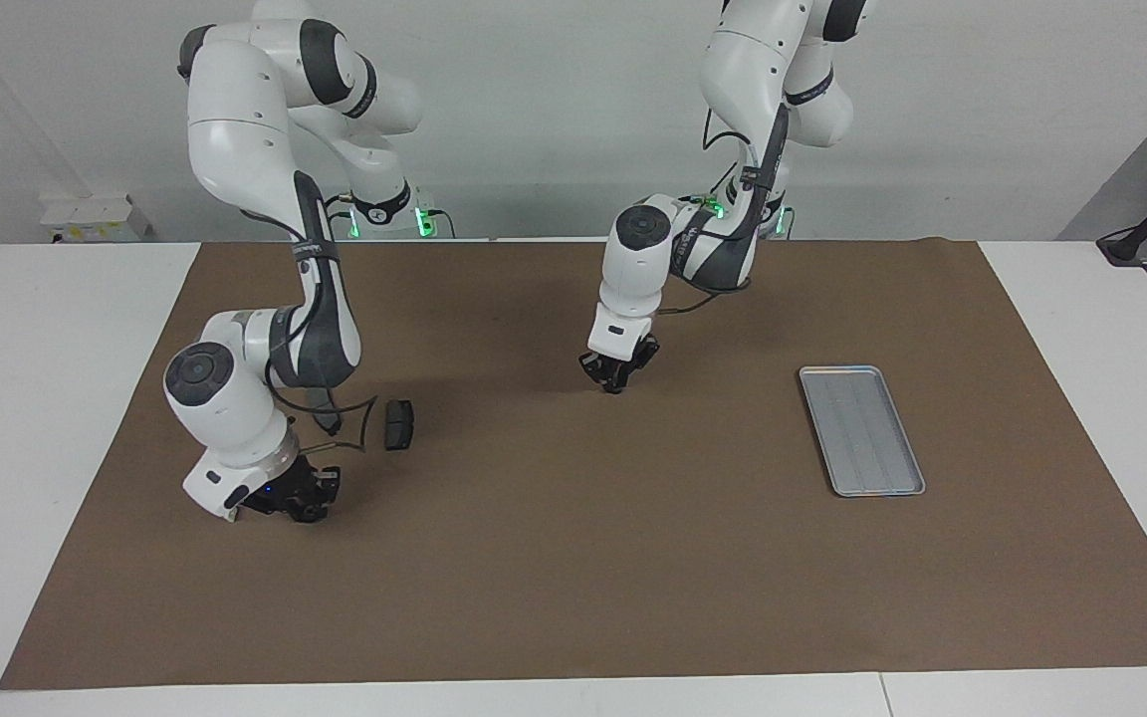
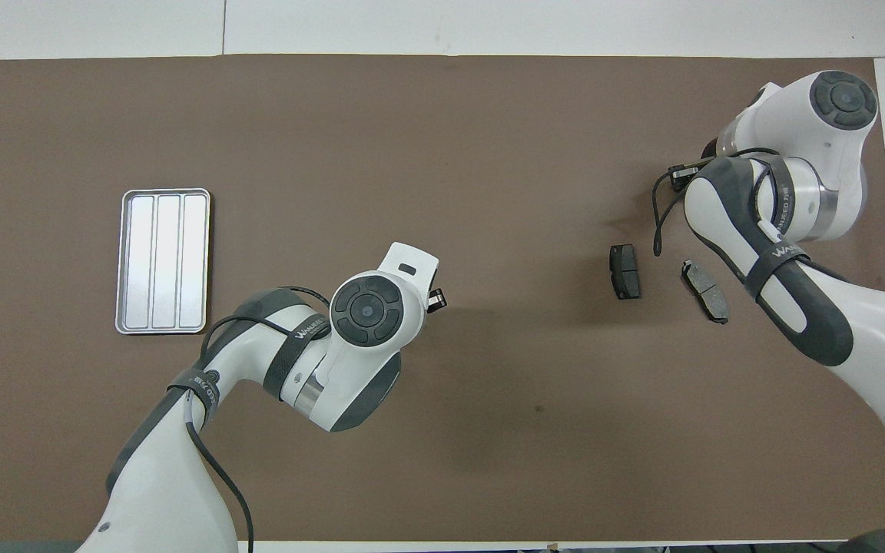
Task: Place bearing gear from tray to pile
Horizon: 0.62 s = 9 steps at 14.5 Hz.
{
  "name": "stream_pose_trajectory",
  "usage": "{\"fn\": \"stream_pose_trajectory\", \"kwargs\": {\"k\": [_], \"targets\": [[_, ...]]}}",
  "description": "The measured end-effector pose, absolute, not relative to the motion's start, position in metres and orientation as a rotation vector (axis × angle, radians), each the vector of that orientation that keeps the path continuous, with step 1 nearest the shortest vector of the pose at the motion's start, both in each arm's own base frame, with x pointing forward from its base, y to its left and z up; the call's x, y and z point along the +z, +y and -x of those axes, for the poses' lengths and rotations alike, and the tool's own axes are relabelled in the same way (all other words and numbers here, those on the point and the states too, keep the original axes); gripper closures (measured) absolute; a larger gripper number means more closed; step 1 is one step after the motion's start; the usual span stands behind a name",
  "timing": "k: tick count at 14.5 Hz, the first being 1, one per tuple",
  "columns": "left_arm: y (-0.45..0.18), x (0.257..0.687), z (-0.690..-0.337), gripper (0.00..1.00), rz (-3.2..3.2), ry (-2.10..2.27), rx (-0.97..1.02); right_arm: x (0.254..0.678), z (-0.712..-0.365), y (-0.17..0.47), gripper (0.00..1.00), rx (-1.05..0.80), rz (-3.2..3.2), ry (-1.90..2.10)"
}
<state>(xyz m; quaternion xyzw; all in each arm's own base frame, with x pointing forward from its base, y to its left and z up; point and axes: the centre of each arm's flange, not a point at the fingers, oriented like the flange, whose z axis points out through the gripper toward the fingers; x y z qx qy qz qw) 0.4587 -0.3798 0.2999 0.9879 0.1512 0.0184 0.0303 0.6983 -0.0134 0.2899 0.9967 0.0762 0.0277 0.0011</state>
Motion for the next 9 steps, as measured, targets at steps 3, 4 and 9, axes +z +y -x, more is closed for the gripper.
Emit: {"fn": "stream_pose_trajectory", "kwargs": {"k": [3, 4, 9], "targets": [[-0.371, 0.314, -0.476, 0.20, -3.019, 0.501, 0.098, 0.291, -0.698, -0.013, 0.37, 0.089, -3.129, 0.241], [-0.358, 0.330, -0.493, 0.09, -3.006, 0.522, 0.122, 0.293, -0.698, -0.011, 0.26, 0.090, -3.129, 0.246], [-0.222, 0.443, -0.573, 0.00, -3.035, 0.428, 0.198, 0.354, -0.686, 0.022, 0.00, 0.028, -3.121, 0.295]]}}
